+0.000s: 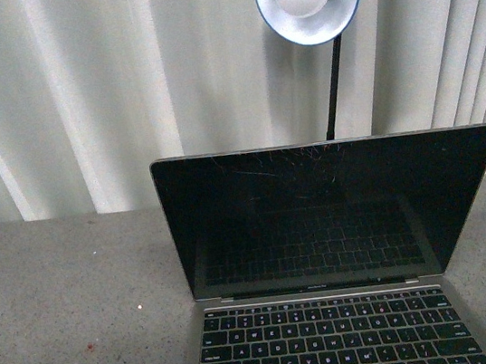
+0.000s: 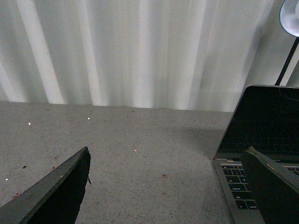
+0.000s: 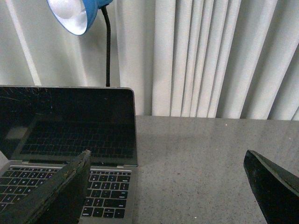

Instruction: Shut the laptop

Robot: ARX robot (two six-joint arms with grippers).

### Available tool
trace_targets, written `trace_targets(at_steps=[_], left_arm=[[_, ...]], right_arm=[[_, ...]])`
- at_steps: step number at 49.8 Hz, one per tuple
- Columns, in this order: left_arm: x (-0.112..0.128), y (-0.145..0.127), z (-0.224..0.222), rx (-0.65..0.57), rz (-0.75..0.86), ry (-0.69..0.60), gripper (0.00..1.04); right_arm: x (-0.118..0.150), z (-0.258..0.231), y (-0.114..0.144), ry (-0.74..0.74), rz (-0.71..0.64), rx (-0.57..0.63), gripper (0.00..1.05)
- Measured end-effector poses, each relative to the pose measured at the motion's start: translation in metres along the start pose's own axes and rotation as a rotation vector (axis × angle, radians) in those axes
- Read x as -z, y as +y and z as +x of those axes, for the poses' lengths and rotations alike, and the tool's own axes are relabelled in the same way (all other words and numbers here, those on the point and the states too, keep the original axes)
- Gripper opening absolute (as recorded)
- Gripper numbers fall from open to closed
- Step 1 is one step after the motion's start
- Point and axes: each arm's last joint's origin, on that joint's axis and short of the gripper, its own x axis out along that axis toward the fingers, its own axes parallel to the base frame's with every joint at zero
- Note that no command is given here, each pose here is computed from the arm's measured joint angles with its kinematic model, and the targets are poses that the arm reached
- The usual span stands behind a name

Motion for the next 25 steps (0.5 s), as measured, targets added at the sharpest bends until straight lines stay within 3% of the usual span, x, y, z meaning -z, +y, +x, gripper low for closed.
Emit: trace_targets(at_steps=[25], left_arm=[[0.0, 0.0, 0.0, 0.0, 0.0, 0.0, 0.98]], right_arm=[[0.0, 0.0, 0.0, 0.0, 0.0, 0.0, 0.97]])
